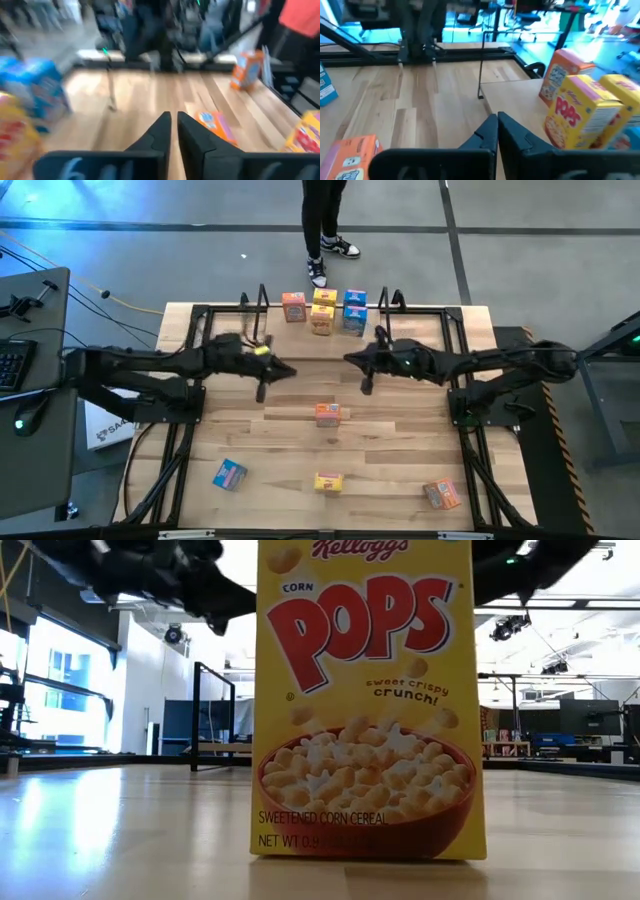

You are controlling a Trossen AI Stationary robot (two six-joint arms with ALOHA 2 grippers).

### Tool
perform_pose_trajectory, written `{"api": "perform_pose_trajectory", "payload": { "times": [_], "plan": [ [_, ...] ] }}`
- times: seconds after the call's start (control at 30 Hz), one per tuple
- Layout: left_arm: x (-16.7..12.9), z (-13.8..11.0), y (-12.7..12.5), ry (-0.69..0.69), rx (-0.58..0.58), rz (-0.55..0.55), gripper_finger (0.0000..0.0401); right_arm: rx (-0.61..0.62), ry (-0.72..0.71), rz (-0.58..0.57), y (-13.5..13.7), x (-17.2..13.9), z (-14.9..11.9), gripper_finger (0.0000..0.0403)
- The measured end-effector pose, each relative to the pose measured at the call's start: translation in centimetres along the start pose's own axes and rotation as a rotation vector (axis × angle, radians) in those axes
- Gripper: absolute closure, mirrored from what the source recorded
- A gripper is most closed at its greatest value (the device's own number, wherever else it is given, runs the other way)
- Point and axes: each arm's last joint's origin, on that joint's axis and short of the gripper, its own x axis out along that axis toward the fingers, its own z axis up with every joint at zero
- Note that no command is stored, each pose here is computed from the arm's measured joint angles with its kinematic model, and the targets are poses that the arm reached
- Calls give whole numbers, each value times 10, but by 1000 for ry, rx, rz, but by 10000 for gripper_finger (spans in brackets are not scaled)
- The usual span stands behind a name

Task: Stack cereal on shelf
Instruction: Put the top orange cereal box on the shelf aligned with the other orange cereal box

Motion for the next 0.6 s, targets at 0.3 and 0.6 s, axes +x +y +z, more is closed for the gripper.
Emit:
{"api": "perform_pose_trajectory", "payload": {
  "times": [0.3, 0.6],
  "plan": [
    [64, 15, -33, 329, -64, -110, 258, -47, -20, -41, 9, -21, -7, 403],
    [110, 25, -60, 561, -90, -93, 138, -84, -2, -39, 9, -21, -9, 403]
  ]
}}
